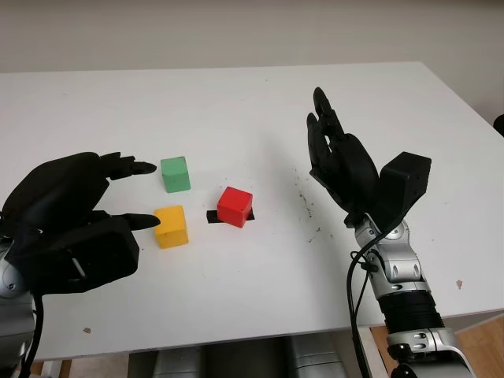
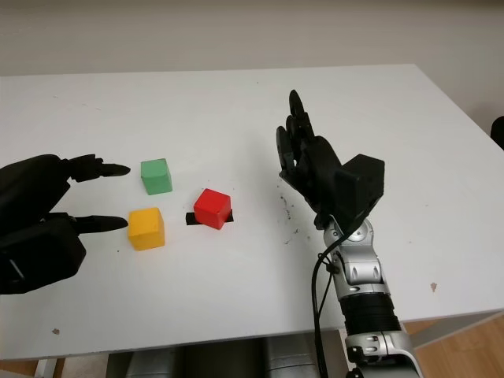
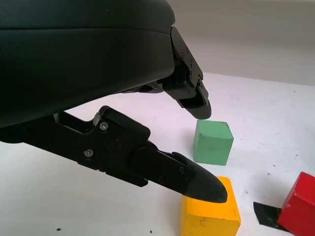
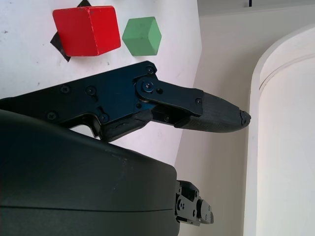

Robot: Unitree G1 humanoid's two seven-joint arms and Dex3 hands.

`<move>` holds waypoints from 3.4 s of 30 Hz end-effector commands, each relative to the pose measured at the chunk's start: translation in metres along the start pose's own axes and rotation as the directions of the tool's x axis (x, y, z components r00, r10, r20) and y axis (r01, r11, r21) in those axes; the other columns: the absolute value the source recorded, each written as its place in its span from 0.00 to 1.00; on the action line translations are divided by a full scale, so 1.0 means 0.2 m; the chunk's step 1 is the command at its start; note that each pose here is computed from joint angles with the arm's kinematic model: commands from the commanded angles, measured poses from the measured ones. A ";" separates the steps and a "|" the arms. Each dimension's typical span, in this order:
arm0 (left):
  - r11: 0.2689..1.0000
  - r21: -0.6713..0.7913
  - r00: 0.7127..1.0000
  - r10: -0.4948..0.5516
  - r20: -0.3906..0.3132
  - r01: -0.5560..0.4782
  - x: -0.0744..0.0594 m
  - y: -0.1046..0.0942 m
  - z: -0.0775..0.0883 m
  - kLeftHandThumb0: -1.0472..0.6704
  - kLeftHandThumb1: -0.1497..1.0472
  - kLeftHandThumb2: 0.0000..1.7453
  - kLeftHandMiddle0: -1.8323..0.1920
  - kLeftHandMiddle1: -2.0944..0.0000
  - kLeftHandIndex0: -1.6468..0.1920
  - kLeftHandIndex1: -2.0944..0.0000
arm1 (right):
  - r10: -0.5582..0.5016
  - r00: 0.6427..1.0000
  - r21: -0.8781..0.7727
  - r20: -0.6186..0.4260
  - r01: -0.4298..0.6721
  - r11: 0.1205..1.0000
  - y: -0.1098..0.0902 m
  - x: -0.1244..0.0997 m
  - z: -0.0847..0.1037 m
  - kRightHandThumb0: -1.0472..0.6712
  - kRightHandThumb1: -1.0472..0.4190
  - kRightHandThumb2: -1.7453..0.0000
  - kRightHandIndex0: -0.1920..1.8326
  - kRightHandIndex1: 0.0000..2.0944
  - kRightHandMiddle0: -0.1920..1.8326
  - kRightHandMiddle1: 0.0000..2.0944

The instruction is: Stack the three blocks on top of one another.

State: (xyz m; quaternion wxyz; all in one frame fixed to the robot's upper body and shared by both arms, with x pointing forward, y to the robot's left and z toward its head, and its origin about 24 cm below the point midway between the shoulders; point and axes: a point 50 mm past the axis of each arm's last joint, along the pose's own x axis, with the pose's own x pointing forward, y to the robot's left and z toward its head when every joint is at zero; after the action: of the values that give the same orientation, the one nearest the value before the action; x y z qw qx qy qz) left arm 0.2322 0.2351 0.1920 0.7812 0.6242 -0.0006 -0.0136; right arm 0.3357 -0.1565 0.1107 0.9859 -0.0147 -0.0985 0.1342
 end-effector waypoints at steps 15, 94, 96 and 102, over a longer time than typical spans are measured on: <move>0.997 0.045 0.995 -0.072 0.068 0.069 -0.01 -0.05 0.06 0.16 0.91 0.03 0.85 0.98 0.67 0.95 | -0.009 1.000 0.005 0.021 0.009 1.000 0.00 0.01 0.03 0.17 0.00 0.65 0.00 0.00 0.00 0.00; 0.984 0.158 0.997 -0.080 0.007 0.078 0.05 -0.29 0.05 0.17 0.95 0.03 0.85 0.97 0.65 0.94 | -0.039 0.999 0.053 0.005 0.039 0.998 -0.02 -0.01 0.03 0.19 0.00 0.68 0.00 0.00 0.00 0.00; 0.982 0.168 0.997 -0.082 0.003 0.081 0.05 -0.30 0.05 0.16 0.94 0.03 0.85 0.97 0.64 0.94 | -0.039 0.999 0.053 0.005 0.039 0.998 -0.02 -0.01 0.03 0.19 0.00 0.68 0.00 0.00 0.00 0.00; 0.980 0.185 0.997 -0.076 0.014 0.072 0.05 -0.31 0.06 0.16 0.94 0.03 0.85 0.97 0.64 0.93 | -0.051 0.999 0.064 -0.002 0.051 0.997 -0.02 -0.01 0.03 0.19 0.00 0.69 0.00 0.00 0.00 0.00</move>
State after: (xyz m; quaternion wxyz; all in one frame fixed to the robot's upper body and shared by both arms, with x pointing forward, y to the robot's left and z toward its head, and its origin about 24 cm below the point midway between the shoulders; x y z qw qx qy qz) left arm 0.2415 0.2103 0.1341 0.7209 0.6908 0.0201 -0.0513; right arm 0.3355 -0.1599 0.1146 0.9892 0.0149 -0.0895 0.1154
